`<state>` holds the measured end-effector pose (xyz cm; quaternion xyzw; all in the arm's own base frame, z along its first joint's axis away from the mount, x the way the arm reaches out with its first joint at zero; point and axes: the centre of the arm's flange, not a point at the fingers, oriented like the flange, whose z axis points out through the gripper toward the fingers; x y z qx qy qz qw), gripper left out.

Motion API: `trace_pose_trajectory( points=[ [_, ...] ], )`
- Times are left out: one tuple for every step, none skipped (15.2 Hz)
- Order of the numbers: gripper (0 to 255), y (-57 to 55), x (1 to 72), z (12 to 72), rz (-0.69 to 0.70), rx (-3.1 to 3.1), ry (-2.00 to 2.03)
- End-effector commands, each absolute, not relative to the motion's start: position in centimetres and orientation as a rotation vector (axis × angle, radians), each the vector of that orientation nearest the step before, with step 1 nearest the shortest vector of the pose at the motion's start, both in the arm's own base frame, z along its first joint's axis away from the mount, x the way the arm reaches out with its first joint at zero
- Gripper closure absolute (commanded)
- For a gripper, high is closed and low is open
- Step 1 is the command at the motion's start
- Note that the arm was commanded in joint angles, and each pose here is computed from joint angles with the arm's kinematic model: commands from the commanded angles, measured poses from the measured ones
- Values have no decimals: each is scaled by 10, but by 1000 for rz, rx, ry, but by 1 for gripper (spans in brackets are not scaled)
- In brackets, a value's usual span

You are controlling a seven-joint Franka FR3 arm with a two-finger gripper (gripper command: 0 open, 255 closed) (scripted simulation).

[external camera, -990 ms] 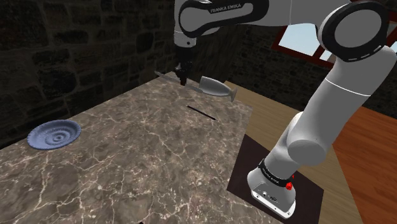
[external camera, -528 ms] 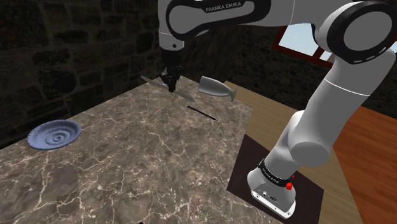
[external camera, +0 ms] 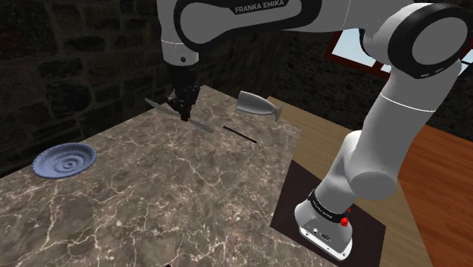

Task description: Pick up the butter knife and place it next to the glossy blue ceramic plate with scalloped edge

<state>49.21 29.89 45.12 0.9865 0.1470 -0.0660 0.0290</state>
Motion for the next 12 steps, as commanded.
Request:
trace_pose_trajectory(
  points=[
    [255, 326, 486, 451, -204, 3044, 451],
    [255, 339, 483, 451, -204, 3044, 451],
    [255, 351, 479, 452, -204, 3044, 451],
    [255, 364, 476, 452, -204, 3044, 451],
    [255, 377, 472, 452, -204, 3044, 451],
    [255, 390, 469, 452, -204, 3044, 451],
    [255, 402, 465, 452, -204, 3044, 451],
    [255, 407, 464, 452, -204, 3044, 451],
    [255, 407, 464, 446, -204, 3044, 451],
    [255, 407, 464, 441, -204, 3044, 451],
    [255, 407, 464, 436, -204, 3044, 451],
    [255, 407, 464, 431, -204, 3044, 451]
  ],
)
